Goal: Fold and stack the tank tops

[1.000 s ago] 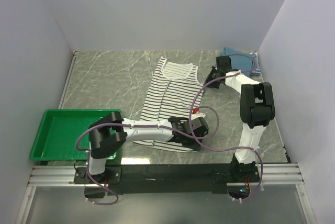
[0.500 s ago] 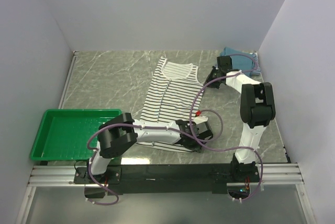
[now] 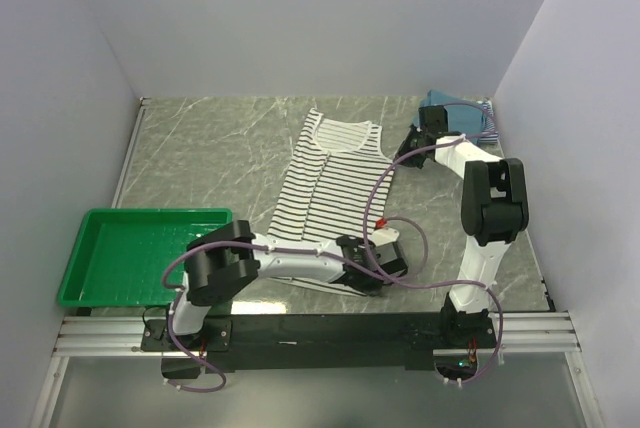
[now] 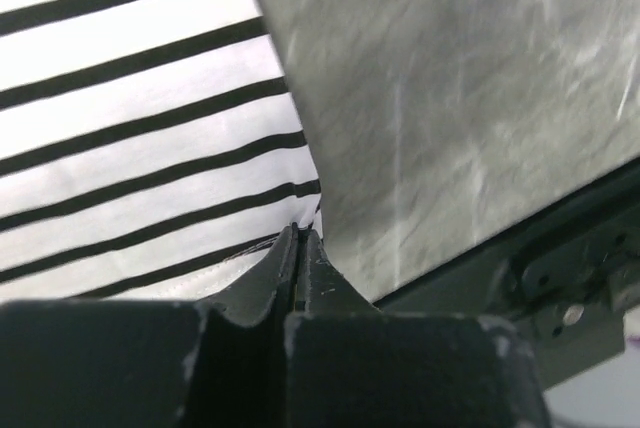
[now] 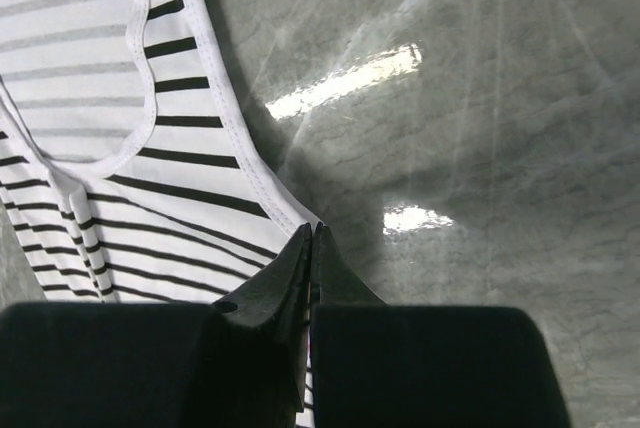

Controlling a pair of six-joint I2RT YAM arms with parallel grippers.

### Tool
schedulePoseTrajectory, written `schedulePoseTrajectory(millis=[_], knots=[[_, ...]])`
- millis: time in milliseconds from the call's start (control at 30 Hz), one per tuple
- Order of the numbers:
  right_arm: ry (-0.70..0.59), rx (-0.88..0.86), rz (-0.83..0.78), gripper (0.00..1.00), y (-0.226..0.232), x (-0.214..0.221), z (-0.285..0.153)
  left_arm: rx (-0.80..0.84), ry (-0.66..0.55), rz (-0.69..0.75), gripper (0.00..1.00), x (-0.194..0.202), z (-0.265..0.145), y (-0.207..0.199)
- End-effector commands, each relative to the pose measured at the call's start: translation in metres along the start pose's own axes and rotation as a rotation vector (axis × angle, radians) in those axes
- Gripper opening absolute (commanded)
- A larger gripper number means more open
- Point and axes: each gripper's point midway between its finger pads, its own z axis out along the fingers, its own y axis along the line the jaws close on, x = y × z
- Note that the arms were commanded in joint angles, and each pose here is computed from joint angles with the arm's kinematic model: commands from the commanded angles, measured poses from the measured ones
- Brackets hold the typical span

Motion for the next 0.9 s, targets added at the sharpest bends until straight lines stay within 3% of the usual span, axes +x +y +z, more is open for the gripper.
schedulePoseTrajectory(millis=[0,100,433,867], knots=[[-0.091,0.017,-0.013,0.0,0.0,-0.025,-0.024,0.122,-0.037,0.007,0.0,-0.006,-0.038,-0.016],[-0.114,0.052,-0.011,0.0,-0.007,-0.033,-0.029,0.231,-0.059,0.003,0.0,-0.01,-0.063,-0.027],[-0.127,0.025,-0.032,0.0,0.005,-0.043,-0.04,0.285,-0.085,-0.062,0.01,-0.005,-0.085,-0.017],[-0.114,-0.017,-0.108,0.0,0.067,-0.034,-0.023,0.096,-0.135,-0.335,0.01,-0.003,-0.088,0.074]])
